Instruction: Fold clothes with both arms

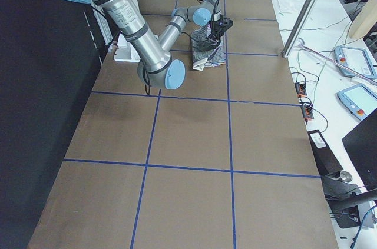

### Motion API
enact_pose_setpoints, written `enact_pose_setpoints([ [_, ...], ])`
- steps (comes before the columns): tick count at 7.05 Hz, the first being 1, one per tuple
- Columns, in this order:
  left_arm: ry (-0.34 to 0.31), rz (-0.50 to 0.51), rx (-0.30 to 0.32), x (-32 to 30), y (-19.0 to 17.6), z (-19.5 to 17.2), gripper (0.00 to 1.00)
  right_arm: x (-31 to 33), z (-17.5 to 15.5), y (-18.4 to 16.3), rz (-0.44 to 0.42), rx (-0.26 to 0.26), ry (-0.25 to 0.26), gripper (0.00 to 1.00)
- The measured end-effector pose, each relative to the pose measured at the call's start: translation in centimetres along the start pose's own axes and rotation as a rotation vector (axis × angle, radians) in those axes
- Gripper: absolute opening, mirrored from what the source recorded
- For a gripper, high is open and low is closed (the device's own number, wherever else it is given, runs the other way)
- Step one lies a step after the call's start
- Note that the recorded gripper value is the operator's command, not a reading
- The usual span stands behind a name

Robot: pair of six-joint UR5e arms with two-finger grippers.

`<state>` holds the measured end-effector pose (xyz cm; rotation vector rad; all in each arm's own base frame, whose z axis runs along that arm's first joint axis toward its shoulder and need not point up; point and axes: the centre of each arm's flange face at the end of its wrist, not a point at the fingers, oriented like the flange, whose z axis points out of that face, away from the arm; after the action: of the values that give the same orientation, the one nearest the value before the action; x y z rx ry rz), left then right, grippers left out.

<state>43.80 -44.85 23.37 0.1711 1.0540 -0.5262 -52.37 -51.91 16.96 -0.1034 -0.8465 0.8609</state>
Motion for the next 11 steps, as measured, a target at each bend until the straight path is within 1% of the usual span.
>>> enact_pose_setpoints([
  [1, -0.014, 0.012, 0.034, 0.0, -2.9, 3.7, 0.76, -1.6, 1.8, -1.9, 0.002, -0.002, 0.007, 1.0],
  [2, -0.021, 0.049, 0.079, 0.0, -7.0, 6.8, 0.83, -3.5, 3.9, -5.3, -0.009, -0.009, 0.017, 1.0],
  [3, 0.004, 0.085, 0.121, 0.0, -10.8, 7.8, 0.83, -5.2, 4.9, -8.8, -0.026, -0.019, 0.023, 1.0],
  [4, 0.041, 0.104, 0.139, 0.1, -12.6, 7.3, 0.82, -5.9, 4.8, -11.0, -0.041, -0.037, 0.022, 1.0],
  [6, 0.088, 0.119, 0.116, -0.7, -12.8, 5.2, 0.51, -4.0, 4.1, -13.3, -0.066, -0.065, 0.01, 1.0],
  [7, 0.101, 0.129, 0.104, -2.0, -12.5, 4.0, 0.52, -1.3, 3.5, -14.9, -0.102, -0.068, -0.002, 1.0],
  [8, 0.104, 0.176, 0.079, -4.1, -12.7, 2.8, 0.57, 2.7, 2.7, -17.9, -0.181, -0.069, -0.007, 1.0],
  [9, 0.09, 0.28, 0.04, -7.0, -14.1, 1.6, 0.65, 7.4, 2.0, -22.2, -0.301, -0.071, -0.001, 1.0],
  [10, 0.069, 0.408, 0.001, -11.0, -17.1, 0.0, 0.66, 12.0, 1.2, -27.1, -0.424, -0.072, 0.01, 1.0],
  [11, 0.052, 0.521, -0.031, -15.8, -21.1, -2.6, 0.69, 16.2, -0.4, -32.4, -0.505, -0.076, 0.016, 1.0],
])
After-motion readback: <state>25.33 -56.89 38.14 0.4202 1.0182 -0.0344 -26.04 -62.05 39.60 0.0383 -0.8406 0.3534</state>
